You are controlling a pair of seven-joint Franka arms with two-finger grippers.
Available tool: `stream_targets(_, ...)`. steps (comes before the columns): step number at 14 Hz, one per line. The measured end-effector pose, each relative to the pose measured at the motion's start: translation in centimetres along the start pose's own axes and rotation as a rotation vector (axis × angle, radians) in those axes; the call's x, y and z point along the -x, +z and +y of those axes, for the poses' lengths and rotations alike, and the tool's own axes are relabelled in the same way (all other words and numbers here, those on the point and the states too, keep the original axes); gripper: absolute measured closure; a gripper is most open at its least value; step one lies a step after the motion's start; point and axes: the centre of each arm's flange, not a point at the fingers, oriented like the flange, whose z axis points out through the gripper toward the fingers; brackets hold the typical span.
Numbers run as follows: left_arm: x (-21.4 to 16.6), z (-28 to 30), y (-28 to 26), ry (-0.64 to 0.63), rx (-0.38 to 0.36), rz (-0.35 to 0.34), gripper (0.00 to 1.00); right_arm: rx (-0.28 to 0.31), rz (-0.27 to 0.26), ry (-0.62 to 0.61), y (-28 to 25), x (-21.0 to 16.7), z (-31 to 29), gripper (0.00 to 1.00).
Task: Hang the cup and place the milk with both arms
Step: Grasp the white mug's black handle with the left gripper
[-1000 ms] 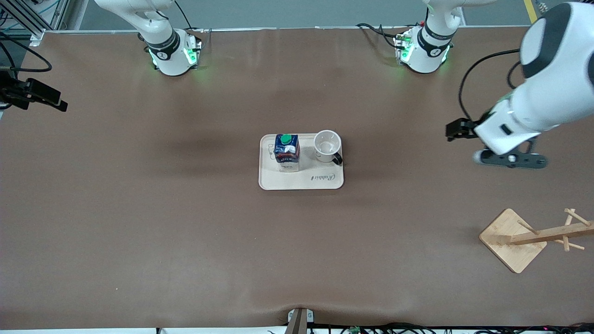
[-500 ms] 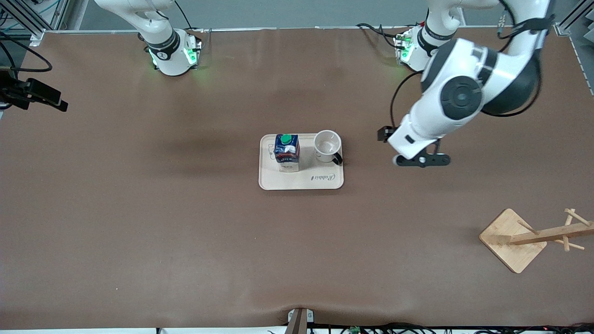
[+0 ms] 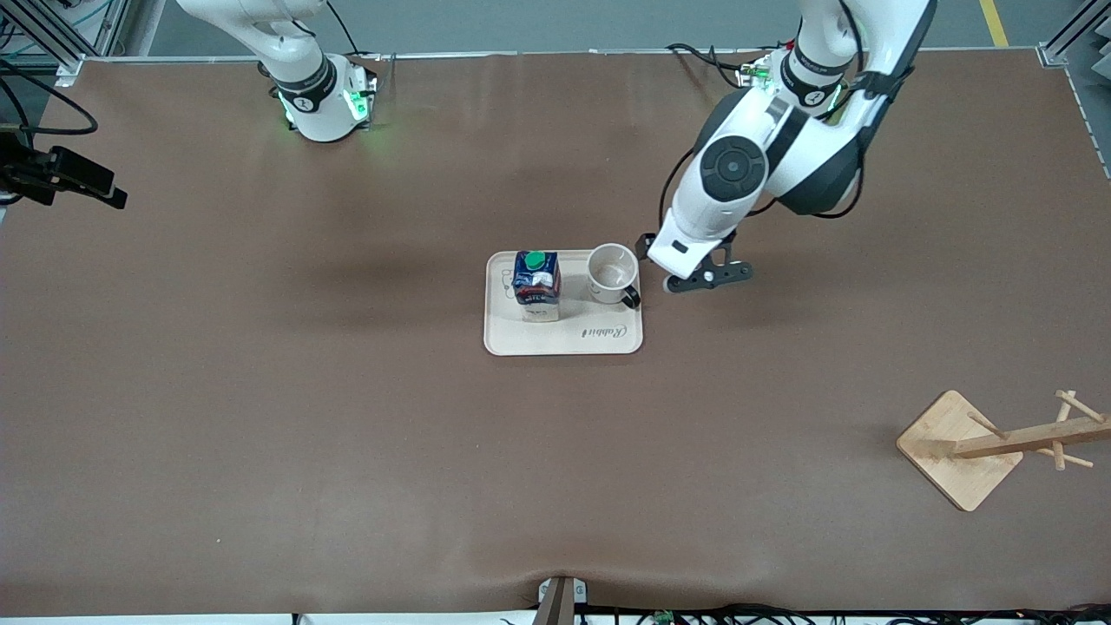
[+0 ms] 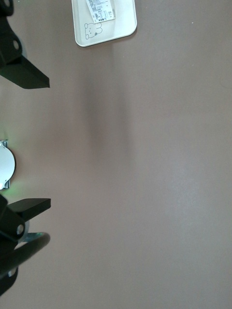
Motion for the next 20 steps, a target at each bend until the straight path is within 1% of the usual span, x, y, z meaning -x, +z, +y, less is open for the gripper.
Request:
stream_targets(3,1.7,1.8,4.3,-0.079,0.067,0.033,0.0,0.0,0.0,0.0,0.0,0.0,0.0,0.0)
stream_targets(5,3.1,3.1,6.6,-0.123,0.086,0.03,0.0,0.0,-0.004,-0.001,0.2,-0.1,0.0,0.0)
stream_targets(6,3.8,3.8,7.6,-0.144,0.091,0.025,0.03,0.001,-0.01,-0.001,0.5,-0.4,-0.1,0.0)
stream_targets(7,4.2,4.3,8.5,-0.158,0.093,0.019,0.03,0.002,-0.017,-0.001,0.8,-0.6,-0.1,0.0)
stream_targets(8,4.4,4.5,9.1,-0.166,0.092,0.015,0.07,0.002,-0.024,-0.001,1.2,-0.8,-0.1,0.0)
stream_targets(9,4.4,4.5,9.5,-0.168,0.089,0.012,0.16,0.003,-0.029,0.0,1.5,-1.1,-0.1,0.0)
stream_targets(10,4.3,4.4,9.7,-0.173,0.087,0.011,0.16,0.004,-0.036,0.0,1.9,-1.4,-0.1,0.0)
stream_targets(11,4.2,4.3,9.8,-0.181,0.086,0.01,0.23,0.004,-0.047,0.0,2.4,-1.7,-0.1,0.0)
stream_targets(12,4.1,4.3,9.9,-0.188,0.086,0.009,0.32,0.005,-0.062,0.001,3.1,-2.1,-0.2,0.0)
stream_targets(13,4.0,4.3,10.0,-0.192,0.085,0.009,0.42,0.005,-0.075,0.001,3.8,-2.5,-0.2,0.0)
stream_targets(14,3.9,4.2,10.2,-0.186,0.079,0.014,0.55,0.005,-0.085,0.0,4.3,-2.8,-0.3,0.0)
stream_targets(15,3.8,4.1,10.5,-0.172,0.068,0.026,0.59,0.006,-0.091,-0.001,4.6,-3.0,-0.4,0.0)
stream_targets(16,3.6,4.0,10.7,-0.162,0.058,0.04,0.59,0.005,-0.093,-0.002,4.7,-3.1,-0.4,0.0)
stream_targets(18,3.0,4.2,10.8,-0.154,0.059,0.053,0.78,0.005,-0.094,-0.002,4.7,-3.1,-0.4,0.0)
stream_targets(19,2.7,4.4,10.6,-0.154,0.065,0.056,0.92,0.005,-0.095,-0.002,4.8,-3.1,-0.4,0.0)
stream_targets(20,2.4,4.7,10.2,-0.154,0.073,0.061,0.94,0.004,-0.096,-0.003,4.8,-3.2,-0.5,0.0)
